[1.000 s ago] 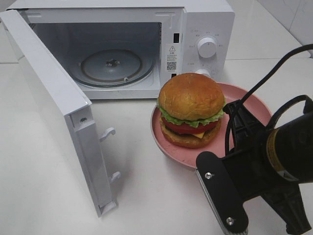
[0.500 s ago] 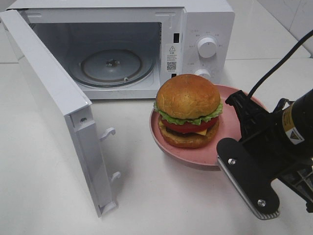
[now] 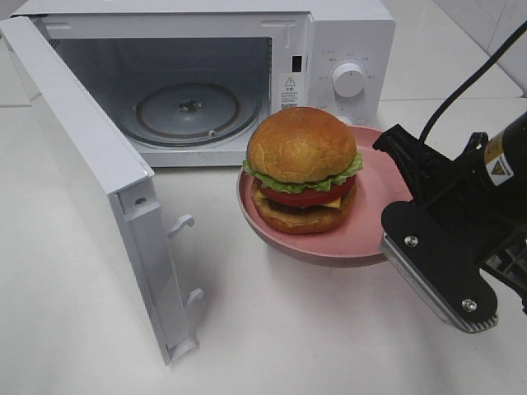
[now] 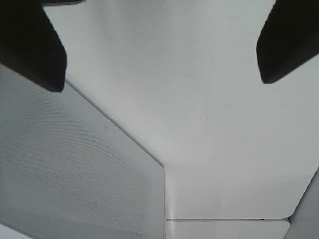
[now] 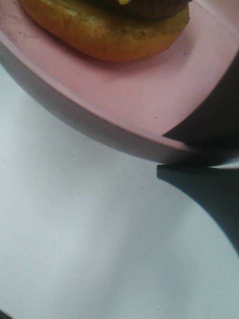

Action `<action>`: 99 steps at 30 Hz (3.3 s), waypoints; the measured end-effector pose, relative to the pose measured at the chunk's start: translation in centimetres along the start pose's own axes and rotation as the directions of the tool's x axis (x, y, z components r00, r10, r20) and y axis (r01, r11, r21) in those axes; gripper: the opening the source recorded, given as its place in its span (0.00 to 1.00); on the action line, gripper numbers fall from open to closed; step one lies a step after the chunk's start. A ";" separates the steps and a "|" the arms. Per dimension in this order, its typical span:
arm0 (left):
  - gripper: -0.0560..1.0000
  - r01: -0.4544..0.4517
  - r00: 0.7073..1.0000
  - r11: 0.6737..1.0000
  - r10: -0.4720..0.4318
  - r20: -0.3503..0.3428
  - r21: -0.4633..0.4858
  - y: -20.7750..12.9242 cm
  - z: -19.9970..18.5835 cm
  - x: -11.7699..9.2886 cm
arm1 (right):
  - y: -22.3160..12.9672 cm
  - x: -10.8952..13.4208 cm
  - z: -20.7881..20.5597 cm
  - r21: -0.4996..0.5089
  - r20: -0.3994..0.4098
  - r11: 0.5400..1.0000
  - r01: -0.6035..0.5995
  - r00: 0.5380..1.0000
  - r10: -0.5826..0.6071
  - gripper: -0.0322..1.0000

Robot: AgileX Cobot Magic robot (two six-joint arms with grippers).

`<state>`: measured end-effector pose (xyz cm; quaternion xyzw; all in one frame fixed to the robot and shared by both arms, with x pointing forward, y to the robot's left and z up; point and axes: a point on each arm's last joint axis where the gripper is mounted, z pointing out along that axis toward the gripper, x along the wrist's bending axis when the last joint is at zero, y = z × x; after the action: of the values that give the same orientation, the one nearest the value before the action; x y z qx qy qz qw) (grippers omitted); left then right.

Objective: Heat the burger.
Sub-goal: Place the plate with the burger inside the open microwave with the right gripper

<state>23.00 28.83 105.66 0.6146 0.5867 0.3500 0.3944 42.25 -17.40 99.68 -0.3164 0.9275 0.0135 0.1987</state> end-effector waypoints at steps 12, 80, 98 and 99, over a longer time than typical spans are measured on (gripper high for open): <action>0.96 0.000 1.000 1.000 0.000 0.000 0.000 0.0 0.0 0.0 | 0.4 -0.3 -0.2 -0.041 0.013 0.999 0.034 0.999 -0.033 0.10; 0.96 0.000 1.000 1.000 0.000 0.000 0.000 0.0 0.0 0.0 | 1.4 -14.4 8.0 -0.133 0.135 0.990 0.047 0.990 -0.029 0.10; 0.96 0.000 1.000 1.000 0.000 0.000 0.000 0.0 0.0 0.0 | 1.1 -17.6 10.6 -0.081 0.154 0.995 0.050 0.987 -0.037 0.10; 0.96 0.000 1.000 1.000 0.000 0.000 0.000 0.0 0.0 0.0 | 1.0 -18.0 10.9 -0.078 0.157 0.996 0.043 0.987 -0.030 0.10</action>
<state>23.00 28.83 105.66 0.6146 0.5867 0.3500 0.3944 58.51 -4.47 96.37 -0.3391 0.9019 0.0720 0.2578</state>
